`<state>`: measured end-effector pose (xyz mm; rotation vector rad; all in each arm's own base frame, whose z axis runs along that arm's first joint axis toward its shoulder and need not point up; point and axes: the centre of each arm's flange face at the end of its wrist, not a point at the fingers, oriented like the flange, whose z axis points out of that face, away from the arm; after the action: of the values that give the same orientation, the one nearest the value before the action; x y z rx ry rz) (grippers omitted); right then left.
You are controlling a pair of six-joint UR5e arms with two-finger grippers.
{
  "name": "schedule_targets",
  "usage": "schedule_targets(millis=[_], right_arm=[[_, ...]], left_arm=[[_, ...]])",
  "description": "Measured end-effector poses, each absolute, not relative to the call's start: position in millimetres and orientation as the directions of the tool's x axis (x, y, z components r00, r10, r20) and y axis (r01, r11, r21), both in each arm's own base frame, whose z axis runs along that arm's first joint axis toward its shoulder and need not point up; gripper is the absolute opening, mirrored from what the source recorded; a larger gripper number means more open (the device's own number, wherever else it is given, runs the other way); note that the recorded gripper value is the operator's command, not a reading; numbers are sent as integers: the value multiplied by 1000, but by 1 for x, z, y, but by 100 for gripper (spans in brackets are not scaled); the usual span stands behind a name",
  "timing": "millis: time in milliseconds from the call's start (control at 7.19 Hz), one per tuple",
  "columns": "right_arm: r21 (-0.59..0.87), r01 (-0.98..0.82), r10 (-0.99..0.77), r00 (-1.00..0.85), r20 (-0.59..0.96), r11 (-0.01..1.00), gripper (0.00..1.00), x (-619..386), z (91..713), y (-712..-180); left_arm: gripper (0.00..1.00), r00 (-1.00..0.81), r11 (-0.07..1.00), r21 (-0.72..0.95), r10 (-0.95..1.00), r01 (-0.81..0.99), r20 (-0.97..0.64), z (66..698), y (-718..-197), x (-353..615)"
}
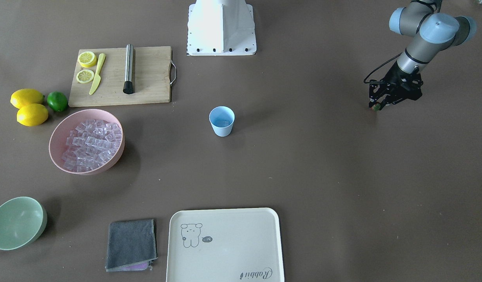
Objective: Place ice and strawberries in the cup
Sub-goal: 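Lift the strawberry with the left gripper and carry it over the cup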
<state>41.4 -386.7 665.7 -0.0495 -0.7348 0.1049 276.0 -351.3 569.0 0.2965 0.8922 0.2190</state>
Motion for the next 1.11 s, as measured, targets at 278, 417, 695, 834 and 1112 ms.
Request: schedule_targets(millis=[278, 417, 695, 834, 1112], right_arm=[[-82, -78, 113, 737, 667, 994, 100, 41, 666, -387], [-82, -78, 113, 736, 667, 994, 100, 41, 665, -387], [-82, -78, 113, 736, 668, 994, 100, 41, 665, -387], [-82, -78, 113, 736, 668, 994, 100, 41, 666, -387], [-82, -78, 113, 736, 668, 994, 100, 41, 666, -387]], left_arm=[[0, 540, 939, 338, 321, -71, -778, 541, -360, 276], [0, 498, 937, 344, 328, -62, -803, 519, -372, 282], [0, 392, 950, 313, 289, -3, -873, 452, -400, 318], [0, 319, 961, 276, 254, 23, -913, 405, -410, 348], [0, 181, 979, 200, 188, 48, -965, 306, -411, 426]])
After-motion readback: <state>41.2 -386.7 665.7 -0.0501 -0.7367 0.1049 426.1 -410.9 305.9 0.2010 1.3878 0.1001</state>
